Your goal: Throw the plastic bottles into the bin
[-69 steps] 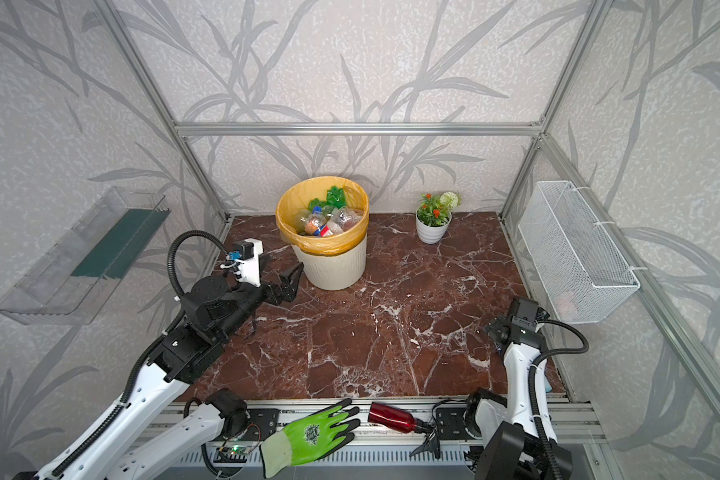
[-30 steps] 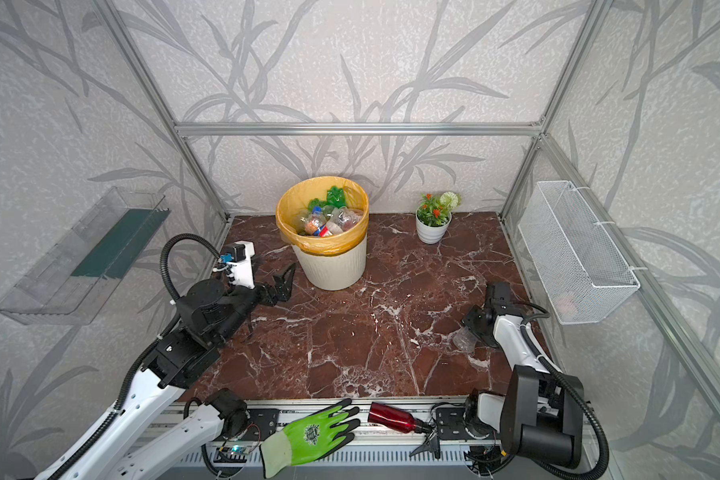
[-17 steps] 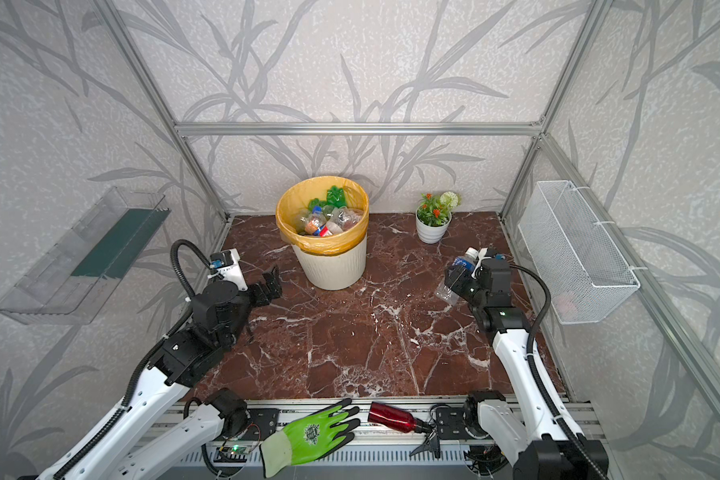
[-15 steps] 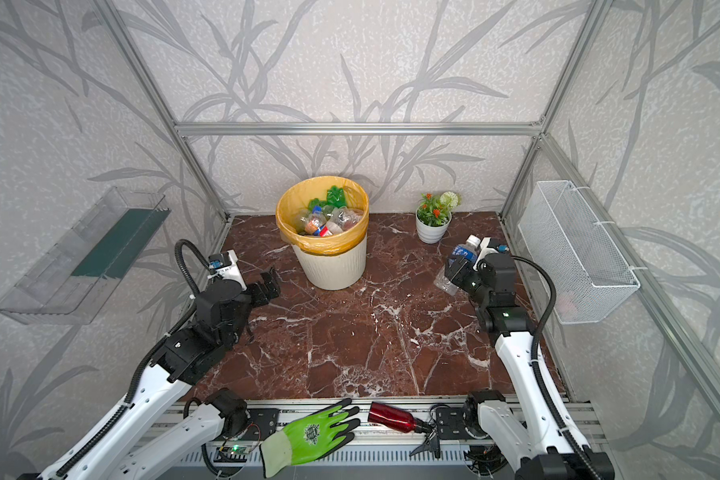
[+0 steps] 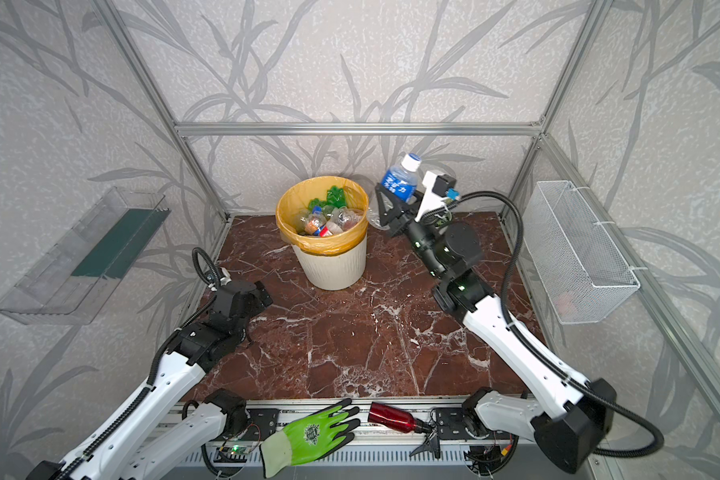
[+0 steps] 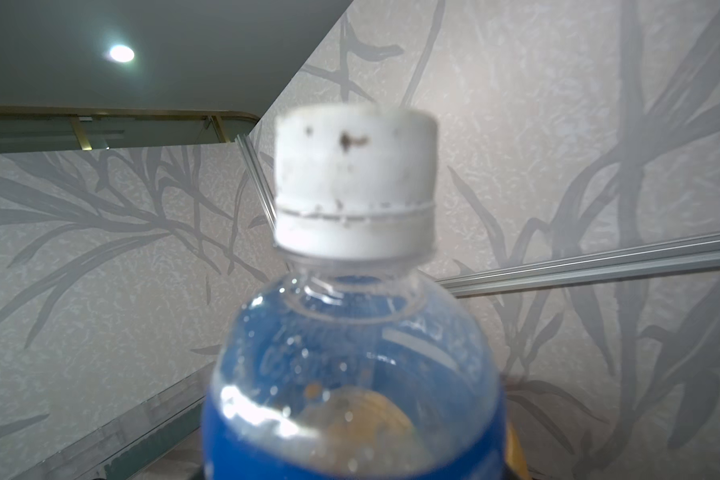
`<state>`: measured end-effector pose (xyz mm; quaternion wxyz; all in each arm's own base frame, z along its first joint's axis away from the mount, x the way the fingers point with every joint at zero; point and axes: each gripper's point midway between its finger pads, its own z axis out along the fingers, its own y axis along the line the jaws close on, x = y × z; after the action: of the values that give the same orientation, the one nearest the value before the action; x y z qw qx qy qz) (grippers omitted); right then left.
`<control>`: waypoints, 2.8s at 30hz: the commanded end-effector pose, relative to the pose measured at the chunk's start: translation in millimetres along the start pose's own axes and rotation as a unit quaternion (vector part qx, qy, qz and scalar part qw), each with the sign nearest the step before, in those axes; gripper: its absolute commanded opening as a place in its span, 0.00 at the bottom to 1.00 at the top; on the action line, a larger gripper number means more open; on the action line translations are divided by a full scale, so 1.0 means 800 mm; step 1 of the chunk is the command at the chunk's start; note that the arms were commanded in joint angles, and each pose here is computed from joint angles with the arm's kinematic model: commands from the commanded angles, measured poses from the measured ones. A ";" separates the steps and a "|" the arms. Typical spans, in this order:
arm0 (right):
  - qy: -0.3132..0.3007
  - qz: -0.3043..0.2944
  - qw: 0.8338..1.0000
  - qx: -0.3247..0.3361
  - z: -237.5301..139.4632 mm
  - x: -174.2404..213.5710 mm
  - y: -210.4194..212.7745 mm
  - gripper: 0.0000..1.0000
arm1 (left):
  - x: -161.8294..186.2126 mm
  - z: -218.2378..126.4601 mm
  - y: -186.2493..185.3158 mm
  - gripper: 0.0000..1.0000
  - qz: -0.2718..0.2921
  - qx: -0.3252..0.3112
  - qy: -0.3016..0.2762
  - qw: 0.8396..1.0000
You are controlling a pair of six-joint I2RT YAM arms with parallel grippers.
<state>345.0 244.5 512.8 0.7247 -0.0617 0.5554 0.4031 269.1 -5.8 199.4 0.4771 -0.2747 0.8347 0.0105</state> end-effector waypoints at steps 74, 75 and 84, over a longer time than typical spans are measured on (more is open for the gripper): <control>0.276 -0.239 0.864 0.347 -0.290 0.313 -0.409 0.99 | -0.020 0.110 0.085 0.99 0.094 -0.161 -0.163 0.969; 0.282 -0.234 0.862 0.349 -0.291 0.314 -0.409 0.99 | -0.016 0.121 0.080 0.99 0.099 -0.145 -0.165 0.971; 0.280 -0.236 0.863 0.349 -0.291 0.314 -0.410 0.99 | -0.001 0.196 0.028 0.87 0.146 0.020 -0.176 0.973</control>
<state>393.0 31.4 83.7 0.5695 -0.0499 0.8197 -0.0359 348.1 78.4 70.0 0.5287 -0.1862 0.8102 0.1713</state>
